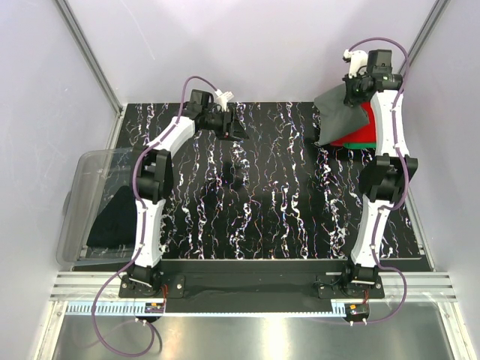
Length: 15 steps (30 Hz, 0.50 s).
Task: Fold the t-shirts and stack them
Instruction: Neatly place the folded tshirt to the corner
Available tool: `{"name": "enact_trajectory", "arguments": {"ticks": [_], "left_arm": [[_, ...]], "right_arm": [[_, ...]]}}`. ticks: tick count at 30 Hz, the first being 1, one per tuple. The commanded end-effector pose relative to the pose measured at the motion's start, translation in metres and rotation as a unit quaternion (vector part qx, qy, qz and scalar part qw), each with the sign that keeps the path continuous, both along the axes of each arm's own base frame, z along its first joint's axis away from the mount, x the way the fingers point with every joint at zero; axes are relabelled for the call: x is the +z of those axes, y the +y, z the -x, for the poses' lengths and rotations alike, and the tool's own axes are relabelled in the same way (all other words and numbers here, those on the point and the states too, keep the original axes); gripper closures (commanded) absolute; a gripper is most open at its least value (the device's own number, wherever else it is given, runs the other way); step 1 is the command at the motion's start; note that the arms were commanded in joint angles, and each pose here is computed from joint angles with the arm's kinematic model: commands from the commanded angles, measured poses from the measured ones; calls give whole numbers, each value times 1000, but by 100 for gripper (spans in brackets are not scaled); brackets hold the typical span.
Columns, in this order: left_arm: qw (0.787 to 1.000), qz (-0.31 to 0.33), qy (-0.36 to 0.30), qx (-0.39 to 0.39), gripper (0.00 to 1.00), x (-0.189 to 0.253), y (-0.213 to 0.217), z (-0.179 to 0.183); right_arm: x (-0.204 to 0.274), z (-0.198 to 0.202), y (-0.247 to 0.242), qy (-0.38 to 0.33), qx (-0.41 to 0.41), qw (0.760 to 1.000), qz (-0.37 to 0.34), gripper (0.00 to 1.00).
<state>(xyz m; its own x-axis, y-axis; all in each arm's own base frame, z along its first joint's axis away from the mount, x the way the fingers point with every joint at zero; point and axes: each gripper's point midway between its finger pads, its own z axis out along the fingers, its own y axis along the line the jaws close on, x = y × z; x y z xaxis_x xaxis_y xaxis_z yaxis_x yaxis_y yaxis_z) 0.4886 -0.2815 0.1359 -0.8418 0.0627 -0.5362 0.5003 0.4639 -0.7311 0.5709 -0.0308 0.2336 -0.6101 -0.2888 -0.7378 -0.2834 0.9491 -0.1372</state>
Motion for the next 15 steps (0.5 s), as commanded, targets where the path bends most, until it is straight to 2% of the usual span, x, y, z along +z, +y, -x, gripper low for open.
{"name": "enact_trajectory", "arguments": {"ticks": [1, 10, 15], "left_arm": [[997, 22, -73, -3, 28, 60, -3, -4], [997, 15, -75, -10, 27, 59, -10, 5], [997, 3, -74, -18, 27, 52, -16, 11]], "right_arm": [[59, -3, -19, -77, -22, 997, 20, 100], [20, -26, -75, -64, -67, 996, 15, 100], [-9, -44, -85, -58, -70, 996, 20, 100]]}}
